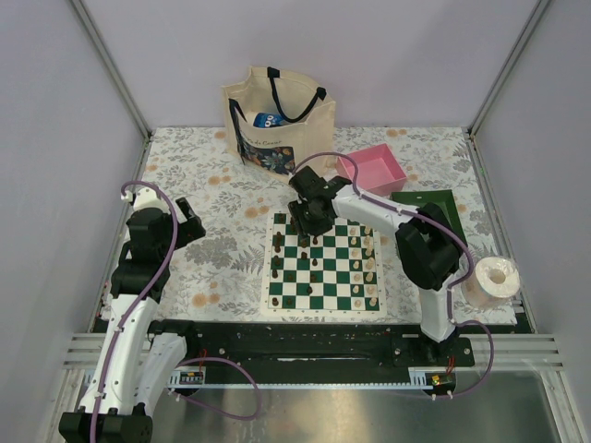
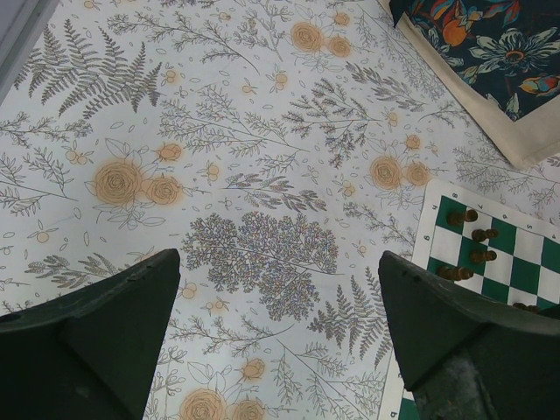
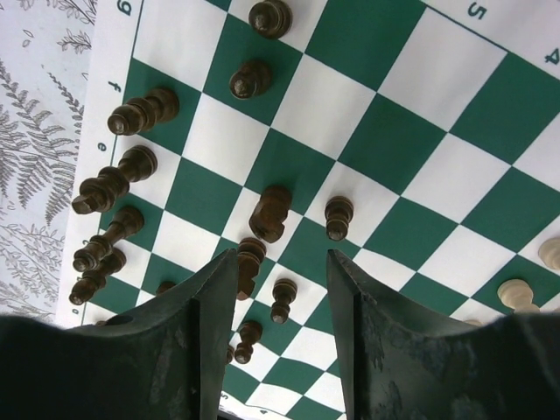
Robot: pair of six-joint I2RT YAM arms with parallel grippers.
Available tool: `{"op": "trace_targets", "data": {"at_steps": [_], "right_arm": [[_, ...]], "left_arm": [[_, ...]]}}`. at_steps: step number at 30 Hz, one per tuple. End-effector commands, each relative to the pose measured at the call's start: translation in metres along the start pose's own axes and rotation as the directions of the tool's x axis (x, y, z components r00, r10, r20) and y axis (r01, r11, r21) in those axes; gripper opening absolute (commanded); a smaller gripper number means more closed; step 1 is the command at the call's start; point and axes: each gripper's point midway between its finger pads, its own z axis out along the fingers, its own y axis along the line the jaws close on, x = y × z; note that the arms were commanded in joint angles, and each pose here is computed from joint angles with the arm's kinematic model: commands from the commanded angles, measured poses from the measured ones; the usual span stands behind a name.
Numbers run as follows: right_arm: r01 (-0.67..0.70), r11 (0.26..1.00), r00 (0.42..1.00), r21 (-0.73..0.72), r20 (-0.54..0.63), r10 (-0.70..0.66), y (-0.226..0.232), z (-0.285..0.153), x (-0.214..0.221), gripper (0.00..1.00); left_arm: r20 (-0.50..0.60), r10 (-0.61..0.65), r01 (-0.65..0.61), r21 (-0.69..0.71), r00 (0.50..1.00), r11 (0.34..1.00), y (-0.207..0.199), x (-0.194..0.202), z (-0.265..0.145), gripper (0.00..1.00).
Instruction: Set up the chess pieces on the board
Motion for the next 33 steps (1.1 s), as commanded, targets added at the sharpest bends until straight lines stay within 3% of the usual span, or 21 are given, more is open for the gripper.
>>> {"op": "trace_targets", "data": {"at_steps": [1, 8, 14, 20, 28, 33], "right_arm": [[0.088, 0.996, 0.996, -0.019, 0.002, -0.088, 0.011, -0.002, -0.005, 0.54], [0.116, 0.993, 0.992, -0.007, 0.045, -0.115, 0.009, -0.016, -0.008, 0.54], [0.124, 0.992, 0.978, 0.025, 0.165, -0.127, 0.006, -0.044, -0.03, 0.65], [0.097, 0.995, 0.96, 0.029, 0.259, -0.101, 0.008, -0.07, -0.047, 0.99], [0.007, 0.999, 0.945, 0.051, 0.327, -0.023, 0.008, -0.078, -0.072, 1.0], [0.019, 1.0, 0.979, 0.019, 0.201, -0.022, 0.016, -0.066, -0.059, 0.96]], "left_arm": [[0.06, -0.019, 0.018, 0.015, 0.998, 1.0, -0.004, -0.016, -0.002, 0.99], [0.052, -0.017, 0.017, 0.011, 0.999, 1.0, -0.004, -0.016, -0.001, 0.99], [0.044, -0.016, 0.015, 0.005, 0.999, 1.0, -0.003, -0.013, 0.001, 0.99], [0.029, -0.013, 0.013, 0.006, 0.999, 1.0, -0.003, -0.011, 0.003, 0.99], [0.031, -0.011, 0.011, -0.002, 0.999, 1.0, -0.001, -0.011, 0.001, 0.99], [0.037, -0.018, 0.017, 0.007, 0.999, 1.0, -0.001, -0.009, -0.003, 0.99]]}}
